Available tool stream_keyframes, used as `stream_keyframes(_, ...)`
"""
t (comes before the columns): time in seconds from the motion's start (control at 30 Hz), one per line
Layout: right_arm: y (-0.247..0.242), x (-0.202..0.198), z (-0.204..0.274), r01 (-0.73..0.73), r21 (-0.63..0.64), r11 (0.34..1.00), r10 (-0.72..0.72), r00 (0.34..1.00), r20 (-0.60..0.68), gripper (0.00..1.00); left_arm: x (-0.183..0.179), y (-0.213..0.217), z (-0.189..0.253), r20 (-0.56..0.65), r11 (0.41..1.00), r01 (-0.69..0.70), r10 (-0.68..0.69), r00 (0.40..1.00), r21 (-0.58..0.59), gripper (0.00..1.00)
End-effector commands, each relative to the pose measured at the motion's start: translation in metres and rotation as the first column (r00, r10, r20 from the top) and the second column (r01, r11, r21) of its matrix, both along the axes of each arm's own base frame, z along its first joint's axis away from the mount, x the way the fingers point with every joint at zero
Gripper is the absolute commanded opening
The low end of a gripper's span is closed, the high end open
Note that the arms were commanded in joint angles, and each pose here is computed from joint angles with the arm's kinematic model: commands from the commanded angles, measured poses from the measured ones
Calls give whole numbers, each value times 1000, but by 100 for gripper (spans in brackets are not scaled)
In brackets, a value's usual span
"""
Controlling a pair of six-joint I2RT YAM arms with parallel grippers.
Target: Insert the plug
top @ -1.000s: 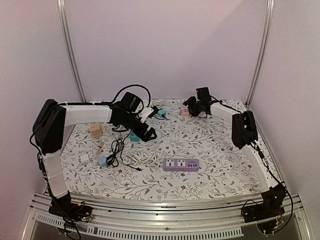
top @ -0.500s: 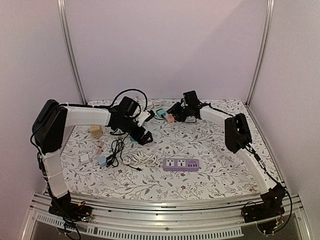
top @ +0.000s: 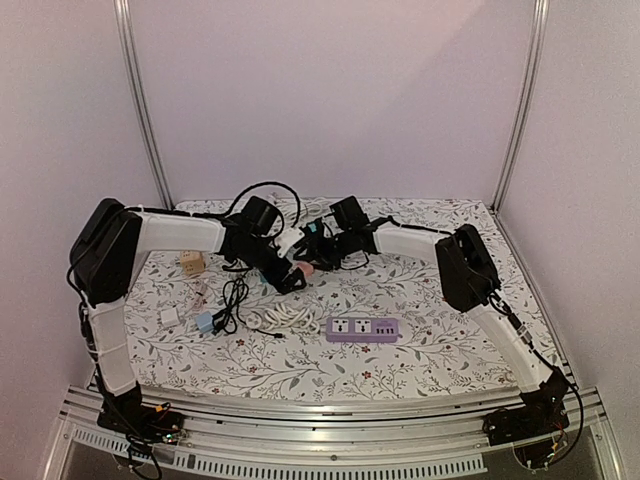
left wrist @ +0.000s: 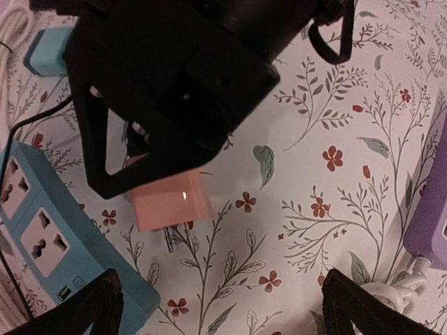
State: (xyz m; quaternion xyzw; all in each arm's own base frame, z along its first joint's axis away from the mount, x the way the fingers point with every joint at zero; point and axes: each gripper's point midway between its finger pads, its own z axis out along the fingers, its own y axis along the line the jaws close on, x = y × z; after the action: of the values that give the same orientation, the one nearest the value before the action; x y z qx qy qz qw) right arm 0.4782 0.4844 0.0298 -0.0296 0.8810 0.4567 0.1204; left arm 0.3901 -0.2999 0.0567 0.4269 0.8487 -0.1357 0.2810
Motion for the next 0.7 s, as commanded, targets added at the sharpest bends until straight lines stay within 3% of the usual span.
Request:
stream_keyframes(0.0, -17, -30, -9, -78, -73, 994, 72, 994, -79, 44, 17, -9, -8, -4, 1000, 25, -24, 1000, 8, 99)
stream_keyframes(0.2, -74, 5, 43, 51, -84, 995, -50, 999, 13, 55, 39, -19, -16, -15, 999, 33, -32, 999, 27, 99)
stream_keyframes(0.33, -112, 16, 92, 126, -73, 989, -119, 988, 101, 60, 32, -16, -33, -104, 997, 47, -40, 994, 66, 92)
stream_keyframes(0.47, -135, 14, 106, 157, -107, 982, -139, 978, 153, 62, 31, -19, -38, -163, 996, 50, -38, 986, 69, 75)
stream_keyframes(0.67, -144, 10, 115, 162, -117, 980, -139, 974, 179, 63, 26, -17, -42, -214, 997, 16, 0, 977, 76, 69)
